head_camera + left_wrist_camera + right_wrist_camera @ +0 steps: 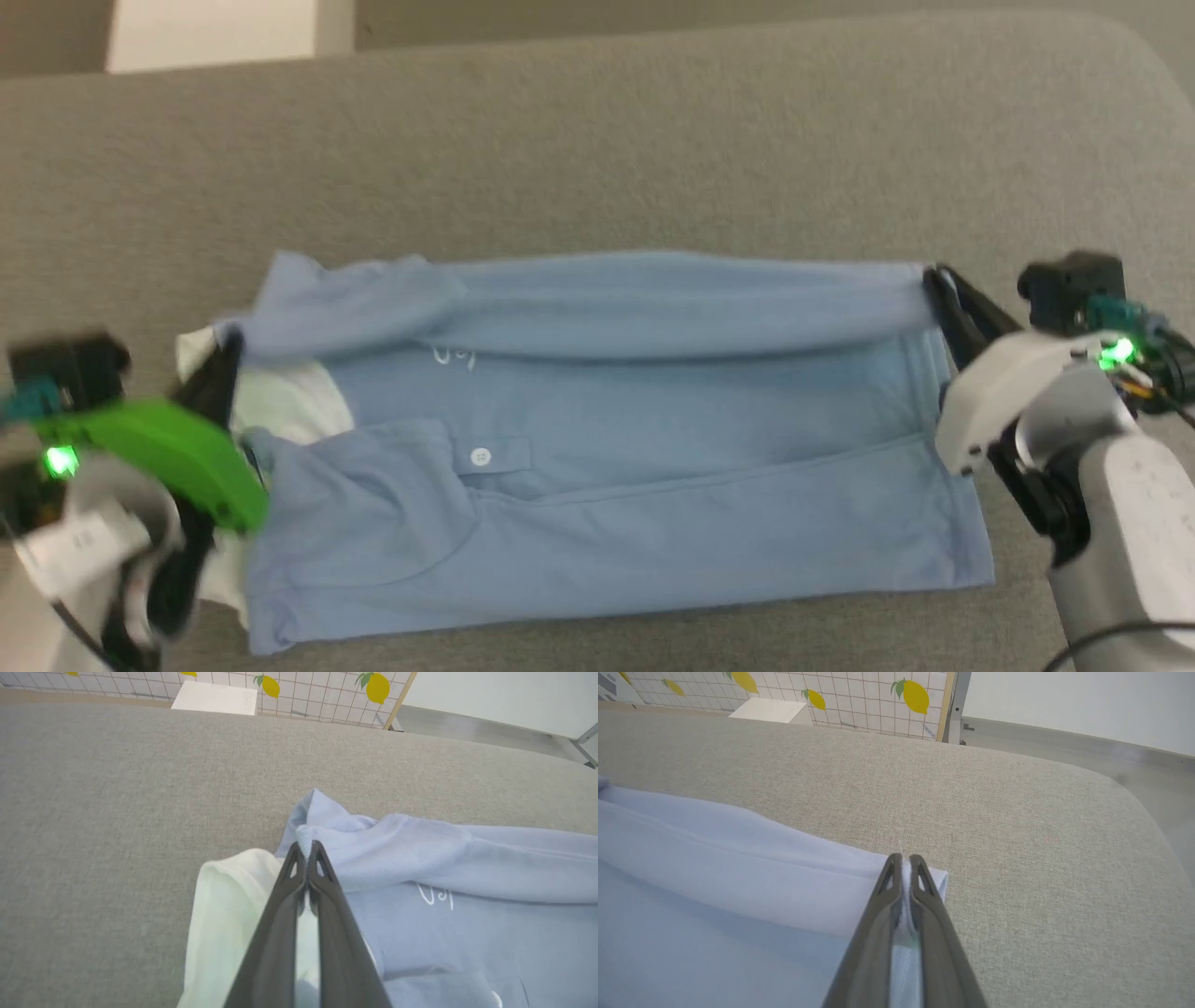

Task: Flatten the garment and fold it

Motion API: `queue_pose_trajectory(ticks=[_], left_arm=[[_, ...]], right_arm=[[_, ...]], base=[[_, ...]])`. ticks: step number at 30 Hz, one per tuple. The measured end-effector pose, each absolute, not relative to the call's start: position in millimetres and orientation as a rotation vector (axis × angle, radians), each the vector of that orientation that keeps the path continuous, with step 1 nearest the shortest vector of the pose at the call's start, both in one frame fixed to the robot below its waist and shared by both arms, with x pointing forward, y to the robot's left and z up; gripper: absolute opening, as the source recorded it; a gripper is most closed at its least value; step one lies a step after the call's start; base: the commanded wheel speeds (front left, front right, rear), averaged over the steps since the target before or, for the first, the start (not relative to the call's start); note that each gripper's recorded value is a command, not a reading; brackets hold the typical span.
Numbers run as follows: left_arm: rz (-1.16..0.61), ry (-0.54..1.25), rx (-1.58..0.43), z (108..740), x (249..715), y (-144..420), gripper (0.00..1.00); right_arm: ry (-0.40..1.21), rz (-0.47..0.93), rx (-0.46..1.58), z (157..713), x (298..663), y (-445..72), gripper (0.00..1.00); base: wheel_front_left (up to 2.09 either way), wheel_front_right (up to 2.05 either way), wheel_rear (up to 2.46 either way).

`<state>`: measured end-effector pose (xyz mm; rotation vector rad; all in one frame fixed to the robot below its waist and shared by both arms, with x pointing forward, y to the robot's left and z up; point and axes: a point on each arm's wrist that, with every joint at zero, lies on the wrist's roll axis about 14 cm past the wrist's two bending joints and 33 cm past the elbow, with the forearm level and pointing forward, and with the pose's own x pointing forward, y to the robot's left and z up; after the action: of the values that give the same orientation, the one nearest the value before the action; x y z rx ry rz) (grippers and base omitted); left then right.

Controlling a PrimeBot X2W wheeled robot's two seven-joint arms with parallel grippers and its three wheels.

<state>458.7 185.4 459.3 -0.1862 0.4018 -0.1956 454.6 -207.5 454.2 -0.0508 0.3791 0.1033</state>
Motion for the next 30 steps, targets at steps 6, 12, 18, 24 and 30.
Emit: queue_pose_trajectory(ticks=[6, 12, 18, 24, 30], left_arm=[[-0.132, 0.463, -0.276, 447, 396, 194, 0.00], [-0.075, 0.538, -0.370, 427, 347, 196, 0.00], [-0.053, 0.598, -0.392, 405, 329, 196, 0.00], [-0.052, 0.608, -0.396, 395, 321, 193, 1.00], [-0.086, 0.529, -0.392, 409, 320, 182, 1.00]], right_arm=[[0.428, 0.130, -0.070, 451, 429, -205, 0.00], [0.516, 0.170, -0.101, 435, 411, -199, 0.00], [0.622, 0.199, -0.125, 408, 397, -195, 0.00], [0.670, 0.181, -0.101, 395, 387, -197, 1.00], [0.627, 0.126, -0.004, 402, 374, -200, 1.00]], base=[[0.00, 0.00, 0.00], [0.00, 0.00, 0.00], [0.00, 0.00, 0.00], [0.00, 0.00, 0.00], [0.00, 0.00, 0.00]])
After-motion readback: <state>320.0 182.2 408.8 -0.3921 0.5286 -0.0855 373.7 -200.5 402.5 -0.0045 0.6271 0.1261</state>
